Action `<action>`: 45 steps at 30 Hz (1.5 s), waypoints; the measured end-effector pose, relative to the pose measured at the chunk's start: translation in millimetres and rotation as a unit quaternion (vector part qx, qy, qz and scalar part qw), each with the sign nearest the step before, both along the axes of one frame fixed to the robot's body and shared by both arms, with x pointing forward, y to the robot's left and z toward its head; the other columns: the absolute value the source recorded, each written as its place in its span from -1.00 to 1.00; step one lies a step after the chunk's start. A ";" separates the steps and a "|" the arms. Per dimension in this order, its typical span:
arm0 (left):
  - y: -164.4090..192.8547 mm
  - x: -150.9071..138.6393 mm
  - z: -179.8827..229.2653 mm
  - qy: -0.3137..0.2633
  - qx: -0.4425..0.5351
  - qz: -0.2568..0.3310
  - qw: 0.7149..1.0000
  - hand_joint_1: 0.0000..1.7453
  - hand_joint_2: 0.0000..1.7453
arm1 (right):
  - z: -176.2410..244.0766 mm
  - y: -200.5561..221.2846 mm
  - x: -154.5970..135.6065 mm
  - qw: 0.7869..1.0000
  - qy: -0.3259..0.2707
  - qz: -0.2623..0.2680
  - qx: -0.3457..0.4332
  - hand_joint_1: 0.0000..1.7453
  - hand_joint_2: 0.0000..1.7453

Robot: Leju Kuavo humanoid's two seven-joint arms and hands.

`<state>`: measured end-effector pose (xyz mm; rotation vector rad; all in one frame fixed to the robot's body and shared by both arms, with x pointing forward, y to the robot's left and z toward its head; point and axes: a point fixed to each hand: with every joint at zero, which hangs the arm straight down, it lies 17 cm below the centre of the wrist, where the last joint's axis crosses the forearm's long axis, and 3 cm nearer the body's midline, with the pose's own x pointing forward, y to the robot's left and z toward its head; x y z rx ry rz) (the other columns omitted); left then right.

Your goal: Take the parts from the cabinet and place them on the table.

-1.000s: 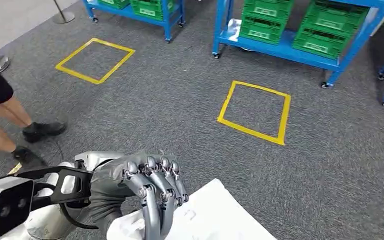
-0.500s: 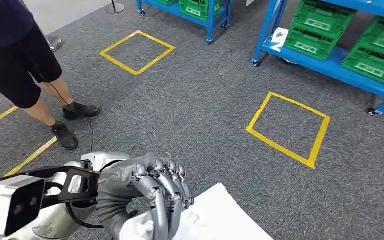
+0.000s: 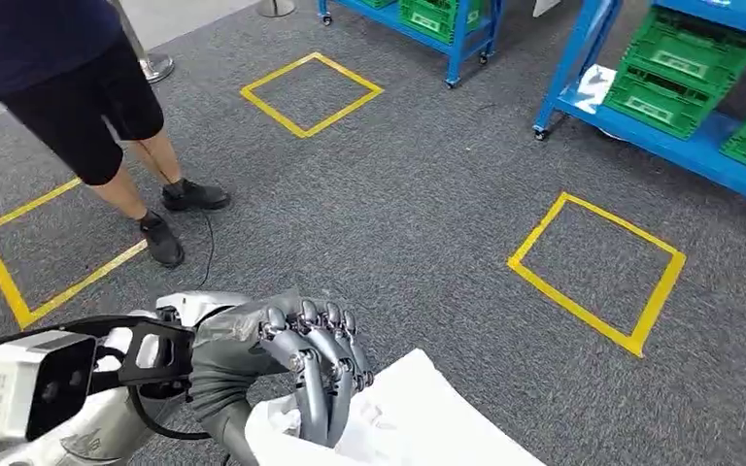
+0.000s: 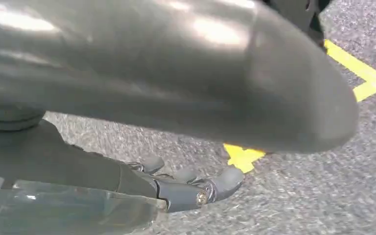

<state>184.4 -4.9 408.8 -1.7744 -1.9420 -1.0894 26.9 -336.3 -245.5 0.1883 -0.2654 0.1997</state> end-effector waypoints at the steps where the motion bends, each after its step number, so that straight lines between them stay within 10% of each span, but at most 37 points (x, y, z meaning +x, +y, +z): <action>1: 0.0 1.2 -0.9 0.001 0.001 0.002 1.000 0.98 1.00 | -0.5 -0.1 -0.2 1.000 0.001 0.000 0.000 -1.00 -1.00; 45: -26.8 14.9 -24.4 0.014 0.046 0.005 0.999 0.98 1.00 | -16.2 30.4 7.5 1.000 0.016 -0.010 0.017 -1.00 -1.00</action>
